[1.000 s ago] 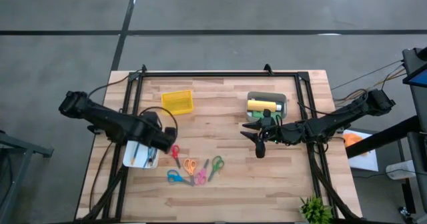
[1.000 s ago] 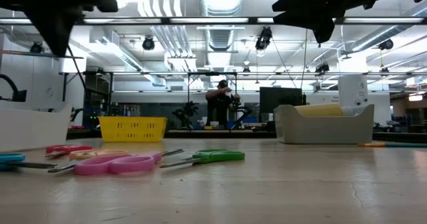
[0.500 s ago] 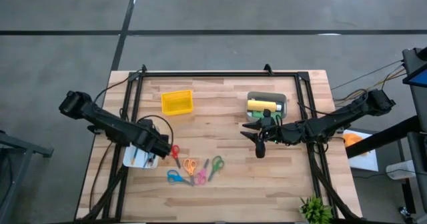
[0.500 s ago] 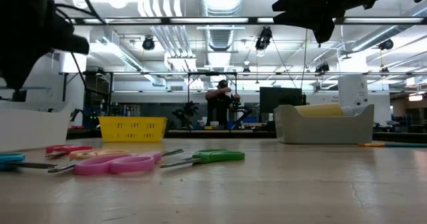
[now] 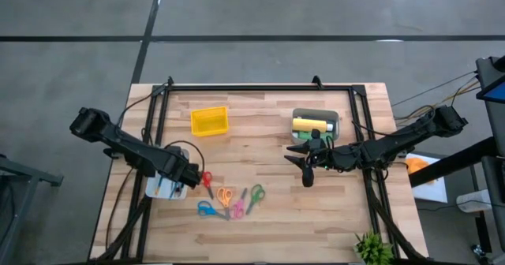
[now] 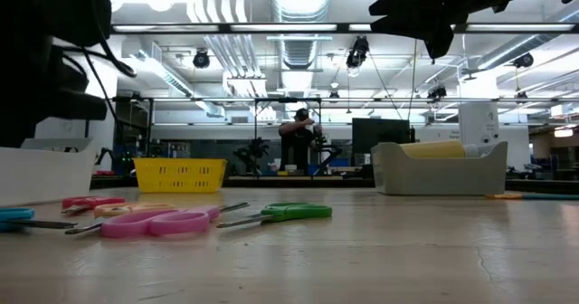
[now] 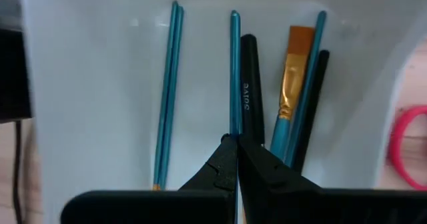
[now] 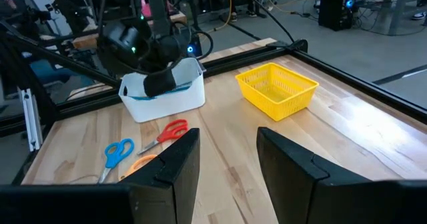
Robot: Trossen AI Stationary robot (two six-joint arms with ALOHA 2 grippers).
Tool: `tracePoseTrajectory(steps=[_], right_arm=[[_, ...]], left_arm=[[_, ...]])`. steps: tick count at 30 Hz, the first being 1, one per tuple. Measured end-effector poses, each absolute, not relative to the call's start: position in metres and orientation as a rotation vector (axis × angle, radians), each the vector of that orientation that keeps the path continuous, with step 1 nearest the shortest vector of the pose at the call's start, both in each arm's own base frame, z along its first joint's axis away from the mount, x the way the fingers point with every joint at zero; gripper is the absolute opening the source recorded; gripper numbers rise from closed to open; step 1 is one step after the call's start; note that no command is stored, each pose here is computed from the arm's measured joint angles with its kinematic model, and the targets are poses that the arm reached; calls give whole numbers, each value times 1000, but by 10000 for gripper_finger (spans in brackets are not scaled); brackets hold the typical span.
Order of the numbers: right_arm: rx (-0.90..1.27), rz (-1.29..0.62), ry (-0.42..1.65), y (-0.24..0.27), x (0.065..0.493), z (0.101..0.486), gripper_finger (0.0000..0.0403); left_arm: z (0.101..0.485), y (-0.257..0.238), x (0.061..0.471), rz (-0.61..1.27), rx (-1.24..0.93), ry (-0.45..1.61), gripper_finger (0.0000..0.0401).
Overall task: Pick & Place Paint Supplies
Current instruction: Put the blue paintbrush into the white bin
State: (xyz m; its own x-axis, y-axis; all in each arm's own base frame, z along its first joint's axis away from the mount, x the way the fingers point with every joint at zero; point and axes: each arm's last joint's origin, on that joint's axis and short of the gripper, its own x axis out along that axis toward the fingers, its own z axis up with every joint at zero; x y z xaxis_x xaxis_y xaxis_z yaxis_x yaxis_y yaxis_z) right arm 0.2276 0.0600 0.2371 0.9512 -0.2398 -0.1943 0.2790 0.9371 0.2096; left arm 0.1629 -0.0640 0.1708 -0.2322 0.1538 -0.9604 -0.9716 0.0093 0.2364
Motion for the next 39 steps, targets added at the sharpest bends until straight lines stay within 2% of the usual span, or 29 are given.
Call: tracePoseTrajectory(steps=[12, 21, 31, 39], right_arm=[[238, -266, 167, 60, 228, 237, 148], [238, -266, 167, 60, 228, 237, 148], [238, -266, 167, 60, 228, 237, 148], [238, -267, 167, 60, 228, 237, 148]], left_arm=[[162, -64, 161, 1394, -962, 1292, 12], [162, -64, 161, 1391, -964, 1292, 67], [165, -65, 163, 1366, -959, 1298, 71], [193, -67, 179, 1309, -890, 1195, 71]])
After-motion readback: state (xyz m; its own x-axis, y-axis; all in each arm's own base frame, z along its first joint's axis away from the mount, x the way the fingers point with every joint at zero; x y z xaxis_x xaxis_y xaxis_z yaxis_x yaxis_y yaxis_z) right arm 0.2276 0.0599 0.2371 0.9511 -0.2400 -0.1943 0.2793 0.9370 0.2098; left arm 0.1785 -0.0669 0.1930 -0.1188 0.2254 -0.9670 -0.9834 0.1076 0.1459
